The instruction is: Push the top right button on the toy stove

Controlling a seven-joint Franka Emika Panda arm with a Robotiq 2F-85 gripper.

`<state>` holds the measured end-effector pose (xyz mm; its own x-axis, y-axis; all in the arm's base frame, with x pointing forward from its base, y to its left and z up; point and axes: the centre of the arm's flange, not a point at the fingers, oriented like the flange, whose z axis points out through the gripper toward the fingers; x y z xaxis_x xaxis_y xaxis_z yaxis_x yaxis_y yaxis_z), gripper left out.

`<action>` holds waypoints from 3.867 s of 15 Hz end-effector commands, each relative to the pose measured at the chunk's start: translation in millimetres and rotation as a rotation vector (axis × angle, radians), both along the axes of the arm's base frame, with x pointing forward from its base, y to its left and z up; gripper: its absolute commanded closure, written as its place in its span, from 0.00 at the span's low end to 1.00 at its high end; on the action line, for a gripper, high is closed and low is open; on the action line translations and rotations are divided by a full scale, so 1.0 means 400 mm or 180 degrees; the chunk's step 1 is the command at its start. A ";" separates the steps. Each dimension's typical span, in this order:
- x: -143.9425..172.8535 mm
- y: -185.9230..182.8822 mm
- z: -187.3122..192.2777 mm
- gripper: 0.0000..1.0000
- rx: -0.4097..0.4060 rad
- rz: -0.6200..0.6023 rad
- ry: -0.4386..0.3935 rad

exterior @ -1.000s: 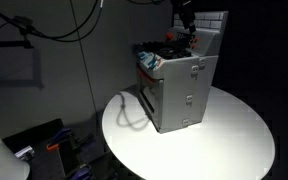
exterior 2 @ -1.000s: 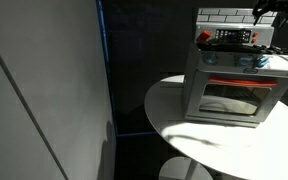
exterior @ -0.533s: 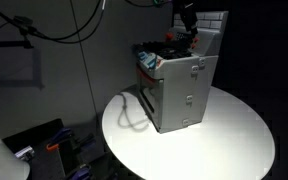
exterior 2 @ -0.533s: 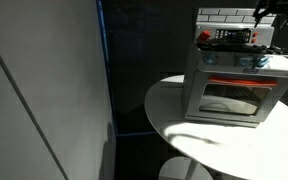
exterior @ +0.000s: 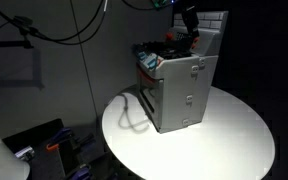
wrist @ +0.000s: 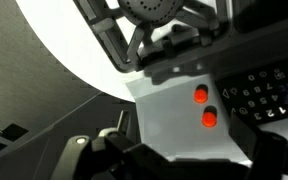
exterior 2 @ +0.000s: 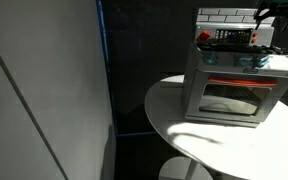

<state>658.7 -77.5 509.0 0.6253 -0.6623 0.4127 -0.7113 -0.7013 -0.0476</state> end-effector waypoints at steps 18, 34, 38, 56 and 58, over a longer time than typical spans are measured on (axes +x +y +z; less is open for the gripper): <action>0.012 -0.022 -0.045 0.00 0.0036 -0.0162 0.0067; 0.025 -0.026 -0.044 0.00 0.0021 -0.0190 0.0050; 0.028 -0.029 -0.047 0.00 0.0015 -0.0206 0.0048; 0.069 -0.053 -0.049 0.00 -0.0036 -0.0309 -0.0008; 0.070 -0.055 -0.049 0.00 -0.0043 -0.0314 -0.0011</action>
<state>670.9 -93.0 483.4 0.5886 -0.7034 0.3986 -0.7568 -0.6527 -0.0344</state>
